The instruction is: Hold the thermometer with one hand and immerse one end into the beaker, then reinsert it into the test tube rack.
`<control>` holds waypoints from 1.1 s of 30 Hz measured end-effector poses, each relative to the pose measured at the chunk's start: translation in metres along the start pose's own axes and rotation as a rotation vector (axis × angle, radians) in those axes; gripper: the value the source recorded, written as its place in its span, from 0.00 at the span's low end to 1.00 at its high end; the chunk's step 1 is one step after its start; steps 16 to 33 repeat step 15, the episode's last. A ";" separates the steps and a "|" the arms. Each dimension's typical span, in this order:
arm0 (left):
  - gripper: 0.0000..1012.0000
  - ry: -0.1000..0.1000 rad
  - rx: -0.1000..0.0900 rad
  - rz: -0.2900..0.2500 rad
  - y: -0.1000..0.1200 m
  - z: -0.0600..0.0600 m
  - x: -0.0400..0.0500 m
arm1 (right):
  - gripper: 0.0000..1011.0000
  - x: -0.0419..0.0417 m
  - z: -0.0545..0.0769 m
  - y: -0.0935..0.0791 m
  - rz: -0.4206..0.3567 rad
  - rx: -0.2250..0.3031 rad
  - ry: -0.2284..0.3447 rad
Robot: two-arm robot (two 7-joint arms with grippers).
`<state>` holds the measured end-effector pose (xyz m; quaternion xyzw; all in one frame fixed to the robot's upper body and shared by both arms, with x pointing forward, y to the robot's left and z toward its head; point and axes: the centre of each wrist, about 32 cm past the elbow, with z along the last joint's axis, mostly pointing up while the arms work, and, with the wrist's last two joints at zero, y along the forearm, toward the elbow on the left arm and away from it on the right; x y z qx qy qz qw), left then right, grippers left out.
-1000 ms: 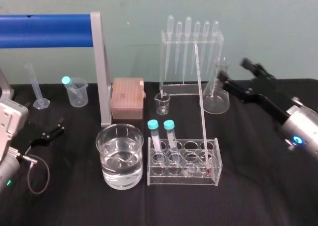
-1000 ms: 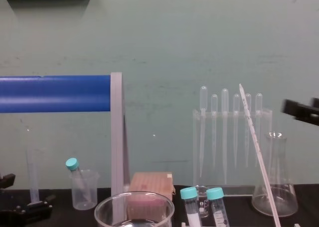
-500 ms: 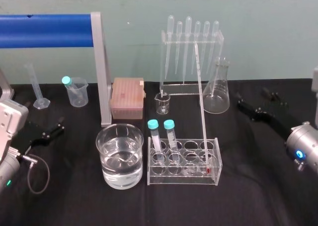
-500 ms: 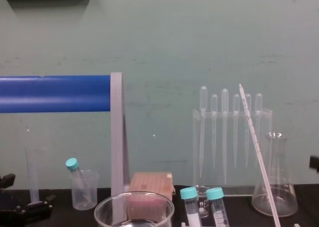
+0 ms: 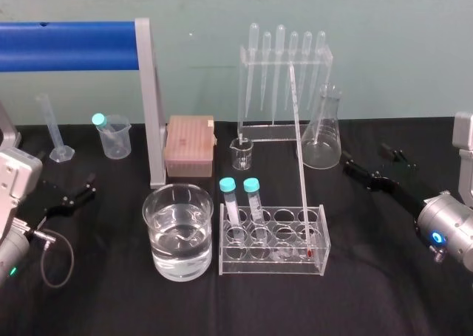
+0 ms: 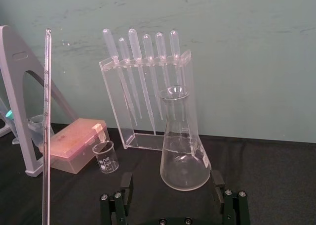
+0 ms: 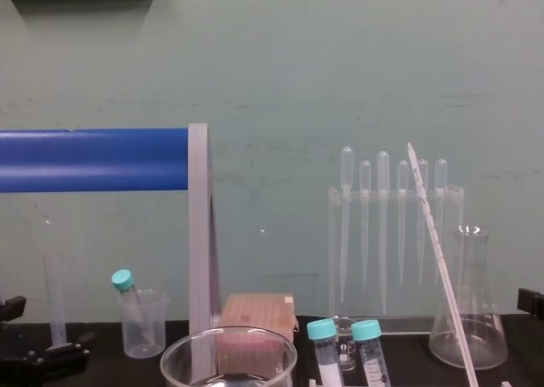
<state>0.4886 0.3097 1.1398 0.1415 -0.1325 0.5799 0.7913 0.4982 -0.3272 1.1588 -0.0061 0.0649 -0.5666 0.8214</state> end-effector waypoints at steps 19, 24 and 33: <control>1.00 0.000 0.000 0.000 0.000 0.000 0.0000 | 0.99 0.0003 0.001 -0.001 -0.008 0.000 -0.004; 1.00 0.000 0.000 0.000 0.000 0.000 0.0000 | 0.99 0.0003 0.001 -0.001 -0.008 0.000 -0.004; 1.00 0.000 0.000 0.000 0.000 0.000 0.0000 | 0.99 0.0003 0.001 -0.001 -0.008 0.000 -0.004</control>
